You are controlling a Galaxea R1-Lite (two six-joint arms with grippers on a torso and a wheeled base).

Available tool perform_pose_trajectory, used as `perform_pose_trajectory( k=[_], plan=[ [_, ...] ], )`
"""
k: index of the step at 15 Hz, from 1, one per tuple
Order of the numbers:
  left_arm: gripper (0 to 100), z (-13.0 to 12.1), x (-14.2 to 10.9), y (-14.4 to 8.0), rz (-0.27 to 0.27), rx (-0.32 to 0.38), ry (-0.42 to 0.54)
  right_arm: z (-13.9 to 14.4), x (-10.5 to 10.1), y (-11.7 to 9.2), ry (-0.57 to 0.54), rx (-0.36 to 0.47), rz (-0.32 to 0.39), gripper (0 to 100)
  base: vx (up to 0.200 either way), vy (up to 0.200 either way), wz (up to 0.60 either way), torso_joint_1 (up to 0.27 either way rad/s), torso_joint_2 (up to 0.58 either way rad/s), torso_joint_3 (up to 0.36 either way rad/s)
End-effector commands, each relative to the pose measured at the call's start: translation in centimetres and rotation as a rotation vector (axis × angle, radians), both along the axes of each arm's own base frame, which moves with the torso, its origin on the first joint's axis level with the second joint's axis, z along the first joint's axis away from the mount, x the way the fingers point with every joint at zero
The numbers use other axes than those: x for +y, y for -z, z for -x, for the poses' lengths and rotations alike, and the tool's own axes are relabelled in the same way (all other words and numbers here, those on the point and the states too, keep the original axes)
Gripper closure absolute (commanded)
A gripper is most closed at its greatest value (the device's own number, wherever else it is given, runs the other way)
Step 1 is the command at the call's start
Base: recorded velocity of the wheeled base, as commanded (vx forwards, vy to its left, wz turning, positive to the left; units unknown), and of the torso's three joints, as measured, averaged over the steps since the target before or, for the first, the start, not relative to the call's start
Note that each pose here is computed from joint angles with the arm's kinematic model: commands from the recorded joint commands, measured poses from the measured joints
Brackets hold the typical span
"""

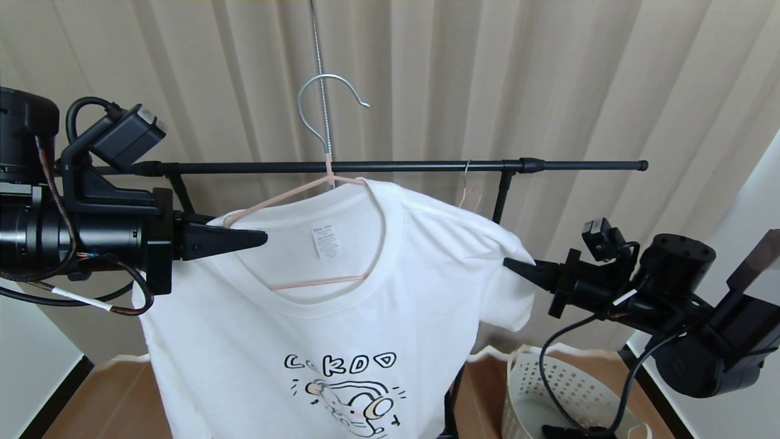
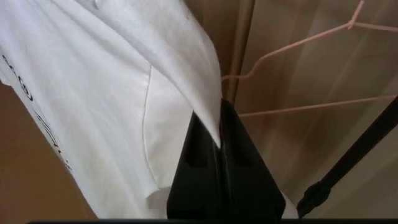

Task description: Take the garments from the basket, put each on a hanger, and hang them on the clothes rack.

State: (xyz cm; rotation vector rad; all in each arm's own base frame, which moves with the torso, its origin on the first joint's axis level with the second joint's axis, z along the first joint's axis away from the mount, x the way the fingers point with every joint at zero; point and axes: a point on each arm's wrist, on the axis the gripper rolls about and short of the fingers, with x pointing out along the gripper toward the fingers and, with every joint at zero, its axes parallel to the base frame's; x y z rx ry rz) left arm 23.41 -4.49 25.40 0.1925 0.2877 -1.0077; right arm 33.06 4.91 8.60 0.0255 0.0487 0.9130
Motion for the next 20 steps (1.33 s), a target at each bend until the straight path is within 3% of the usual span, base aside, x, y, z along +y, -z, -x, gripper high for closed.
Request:
perform_pose_trajectory(
  k=[1,9,20],
  plan=[
    [100,0.1,0.0,0.0,0.0,0.001,0.0,-0.7,-1.0,-0.5,0.033,-0.009,-0.018,100,0.0,0.0,0.0,0.0,0.0,0.0],
    [100,0.2,0.3,0.0,0.0,-0.001,-0.012,-2.4,-3.5,-1.2,0.108,0.044,-0.092,100,0.0,0.0,0.0,0.0,0.0,0.0],
    [100,0.1,0.6,0.4,-0.001,0.01,-0.023,-1.1,-2.3,-0.7,0.073,0.033,-0.068,100,0.0,0.0,0.0,0.0,0.0,0.0]
  ],
)
